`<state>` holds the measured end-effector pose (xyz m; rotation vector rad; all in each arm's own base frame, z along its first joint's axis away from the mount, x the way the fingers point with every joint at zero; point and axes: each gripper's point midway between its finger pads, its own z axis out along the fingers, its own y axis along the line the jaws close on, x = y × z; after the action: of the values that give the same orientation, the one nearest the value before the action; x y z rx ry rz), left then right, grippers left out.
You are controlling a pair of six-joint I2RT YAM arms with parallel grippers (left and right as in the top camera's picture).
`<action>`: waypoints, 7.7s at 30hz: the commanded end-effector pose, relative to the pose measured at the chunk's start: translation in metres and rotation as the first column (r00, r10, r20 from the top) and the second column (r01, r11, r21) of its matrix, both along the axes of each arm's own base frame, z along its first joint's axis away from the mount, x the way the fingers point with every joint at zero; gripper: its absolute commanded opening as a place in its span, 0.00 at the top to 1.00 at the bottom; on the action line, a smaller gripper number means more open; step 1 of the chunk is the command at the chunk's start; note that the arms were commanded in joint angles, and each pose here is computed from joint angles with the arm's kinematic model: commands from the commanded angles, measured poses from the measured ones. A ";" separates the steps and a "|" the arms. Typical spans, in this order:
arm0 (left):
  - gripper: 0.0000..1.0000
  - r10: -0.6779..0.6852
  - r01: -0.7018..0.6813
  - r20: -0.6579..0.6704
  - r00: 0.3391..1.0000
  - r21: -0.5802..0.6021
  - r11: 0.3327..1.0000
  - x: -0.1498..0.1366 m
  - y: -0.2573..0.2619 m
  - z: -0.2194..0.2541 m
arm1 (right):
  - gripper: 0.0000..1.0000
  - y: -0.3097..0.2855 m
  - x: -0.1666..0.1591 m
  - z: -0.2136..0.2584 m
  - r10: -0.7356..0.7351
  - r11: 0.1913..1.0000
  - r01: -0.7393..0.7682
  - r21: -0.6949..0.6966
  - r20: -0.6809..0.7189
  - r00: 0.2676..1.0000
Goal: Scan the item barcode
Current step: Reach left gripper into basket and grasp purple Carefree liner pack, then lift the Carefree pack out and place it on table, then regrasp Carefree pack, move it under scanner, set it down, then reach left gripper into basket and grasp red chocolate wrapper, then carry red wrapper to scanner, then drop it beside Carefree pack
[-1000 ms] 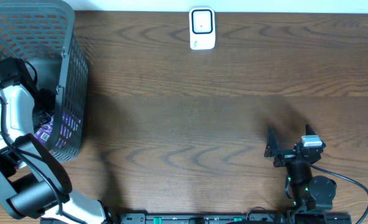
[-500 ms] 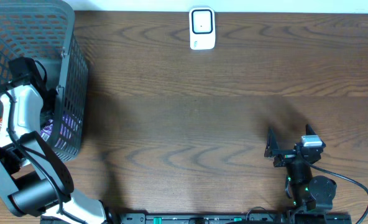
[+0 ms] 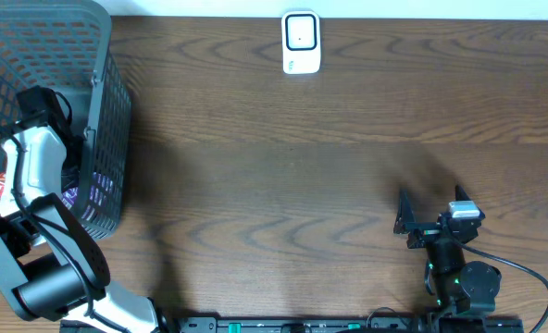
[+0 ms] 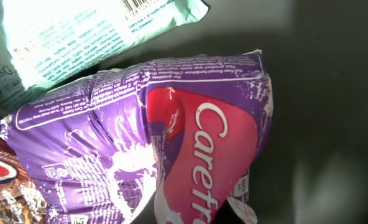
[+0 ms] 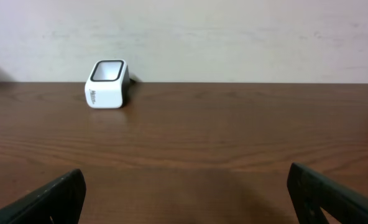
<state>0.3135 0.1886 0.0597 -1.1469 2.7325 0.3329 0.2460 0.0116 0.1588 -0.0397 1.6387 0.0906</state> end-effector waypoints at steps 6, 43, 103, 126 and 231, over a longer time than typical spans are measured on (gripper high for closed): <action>0.93 0.011 -0.015 0.077 0.997 0.044 0.999 0.005 0.006 0.037 | 0.01 -0.002 0.000 0.000 -0.007 1.000 0.007 0.013 -0.001 1.000; 0.85 -0.356 0.621 0.934 0.000 0.279 0.732 0.034 -0.264 0.400 | 0.01 -0.002 0.000 0.000 -0.007 1.000 0.007 0.013 -0.001 1.000; 0.92 -0.734 0.745 0.282 0.618 0.086 0.661 0.099 -0.382 0.045 | 0.01 -0.002 0.000 0.000 -0.007 1.000 0.007 0.013 -0.001 1.000; 0.18 -0.681 0.780 0.612 0.402 0.160 0.605 0.105 -0.485 0.118 | 0.01 -0.002 0.000 0.000 -0.007 1.000 0.007 0.013 -0.001 1.000; 0.93 -0.210 0.797 0.958 0.195 -0.029 0.603 0.075 -0.351 0.350 | 0.01 -0.002 0.000 0.000 -0.007 1.000 0.007 0.013 -0.001 1.000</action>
<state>0.3763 -0.1390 0.4295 -0.1163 1.8652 -1.0938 0.2460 0.0116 0.1588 -0.0397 1.6387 0.0906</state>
